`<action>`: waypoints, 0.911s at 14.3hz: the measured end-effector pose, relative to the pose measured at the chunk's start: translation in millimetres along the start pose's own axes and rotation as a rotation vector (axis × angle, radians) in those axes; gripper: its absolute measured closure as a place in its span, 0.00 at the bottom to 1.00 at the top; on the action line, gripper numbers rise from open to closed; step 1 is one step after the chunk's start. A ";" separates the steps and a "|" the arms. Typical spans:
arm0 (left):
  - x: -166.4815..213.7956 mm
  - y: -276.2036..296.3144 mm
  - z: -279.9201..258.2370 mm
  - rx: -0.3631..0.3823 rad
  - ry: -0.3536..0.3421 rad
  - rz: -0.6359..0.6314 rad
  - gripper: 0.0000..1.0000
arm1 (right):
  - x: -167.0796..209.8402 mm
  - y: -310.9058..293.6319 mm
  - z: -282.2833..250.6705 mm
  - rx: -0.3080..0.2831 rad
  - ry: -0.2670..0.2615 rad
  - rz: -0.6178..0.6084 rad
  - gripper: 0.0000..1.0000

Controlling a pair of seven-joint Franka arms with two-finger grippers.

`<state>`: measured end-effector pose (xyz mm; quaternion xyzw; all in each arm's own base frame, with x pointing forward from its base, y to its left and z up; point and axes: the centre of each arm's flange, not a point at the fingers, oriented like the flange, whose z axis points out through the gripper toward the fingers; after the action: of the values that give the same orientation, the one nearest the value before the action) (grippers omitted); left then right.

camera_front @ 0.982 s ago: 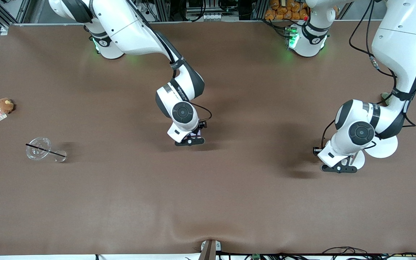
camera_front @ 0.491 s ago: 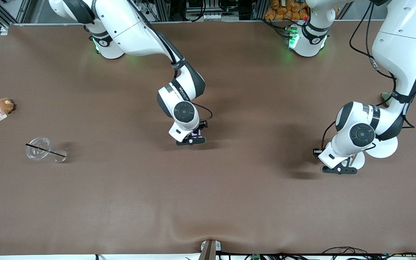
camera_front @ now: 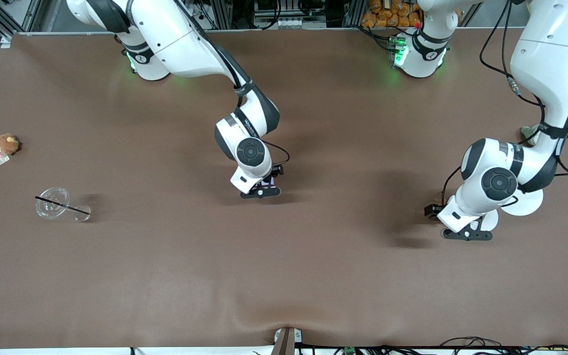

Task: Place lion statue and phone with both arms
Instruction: 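Lower the lion beside the white lamp and open the left gripper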

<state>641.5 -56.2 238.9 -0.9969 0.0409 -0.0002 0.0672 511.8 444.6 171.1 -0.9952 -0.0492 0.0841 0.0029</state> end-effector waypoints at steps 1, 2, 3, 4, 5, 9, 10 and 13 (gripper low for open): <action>-0.4 3.0 -12.8 0.009 -0.001 0.006 0.00 | 1.0 -0.9 -0.6 0.007 0.014 0.000 0.16; -1.0 8.3 -28.6 0.019 -0.003 0.014 0.00 | 1.6 -0.4 0.4 0.011 0.020 0.006 0.16; -1.4 14.4 -46.1 0.026 -0.003 0.017 0.00 | 3.5 1.9 -0.5 0.011 0.027 0.016 0.16; -2.1 20.5 -63.1 0.028 -0.007 0.017 0.00 | 8.4 9.2 -2.6 0.009 0.036 0.036 0.16; -2.9 26.8 -80.3 0.023 -0.014 0.012 0.00 | 17.4 23.2 -9.8 0.009 0.052 0.061 0.16; -4.3 38.8 -145.7 -0.007 -0.048 -0.020 0.00 | 71.1 152.9 -86.5 0.057 0.130 0.233 0.16; -4.2 39.0 -161.8 -0.010 -0.055 -0.027 0.00 | 82.2 197.3 -102.6 0.066 0.143 0.238 0.16; -9.9 39.2 -220.7 -0.022 -0.103 -0.047 0.00 | 96.6 311.6 -118.6 0.068 0.139 0.183 0.16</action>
<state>627.1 -123.6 452.4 -0.9970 0.0140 0.0498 0.0583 656.8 144.3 267.5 -0.9983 0.0452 0.0164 0.0325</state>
